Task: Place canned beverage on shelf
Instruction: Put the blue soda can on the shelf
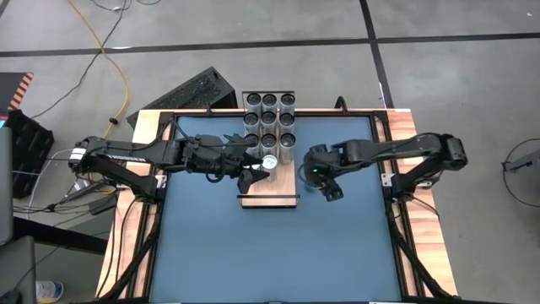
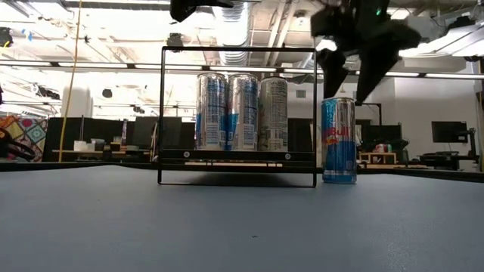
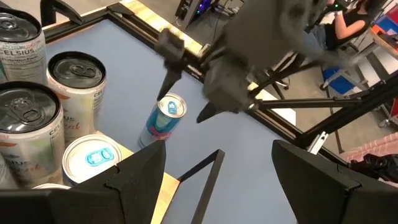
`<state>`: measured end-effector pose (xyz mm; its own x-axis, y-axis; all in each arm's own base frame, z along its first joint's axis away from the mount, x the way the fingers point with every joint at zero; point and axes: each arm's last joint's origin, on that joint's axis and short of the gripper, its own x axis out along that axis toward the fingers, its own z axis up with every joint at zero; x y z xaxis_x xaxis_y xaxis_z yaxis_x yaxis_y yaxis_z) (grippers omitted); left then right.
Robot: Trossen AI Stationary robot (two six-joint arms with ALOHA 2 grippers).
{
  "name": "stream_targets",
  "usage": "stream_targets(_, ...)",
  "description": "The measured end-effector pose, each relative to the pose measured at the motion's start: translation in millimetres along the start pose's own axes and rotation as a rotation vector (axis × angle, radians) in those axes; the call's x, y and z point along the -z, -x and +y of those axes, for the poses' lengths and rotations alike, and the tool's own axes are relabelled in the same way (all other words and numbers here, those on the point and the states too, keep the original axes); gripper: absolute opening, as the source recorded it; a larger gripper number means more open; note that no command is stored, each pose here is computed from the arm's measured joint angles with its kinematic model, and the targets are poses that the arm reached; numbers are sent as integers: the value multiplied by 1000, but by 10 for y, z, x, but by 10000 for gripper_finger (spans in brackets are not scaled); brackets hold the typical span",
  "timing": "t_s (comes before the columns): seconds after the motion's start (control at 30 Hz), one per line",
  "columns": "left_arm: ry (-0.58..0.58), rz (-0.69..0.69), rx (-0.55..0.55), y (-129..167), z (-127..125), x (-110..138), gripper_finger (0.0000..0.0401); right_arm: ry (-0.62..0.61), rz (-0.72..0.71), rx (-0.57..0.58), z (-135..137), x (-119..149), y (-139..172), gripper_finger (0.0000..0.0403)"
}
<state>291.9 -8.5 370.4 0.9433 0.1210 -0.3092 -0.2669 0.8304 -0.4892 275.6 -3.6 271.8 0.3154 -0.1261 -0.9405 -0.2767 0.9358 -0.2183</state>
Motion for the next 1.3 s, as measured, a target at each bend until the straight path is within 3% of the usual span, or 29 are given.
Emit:
stream_targets(0.17,0,5,-3,0,3,5,279,-2,79,22,-74,-32,-195,356)
stream_targets(0.43,3,9,-7,0,6,9,279,-28,123,53,-106,-16,-256,294)
stream_targets(0.9,-11,12,-17,0,13,15,279,-363,113,78,-46,-21,-233,197)
stream_targets(1.3,-30,24,-25,1,20,26,279,-365,-19,98,-86,-342,309,202)
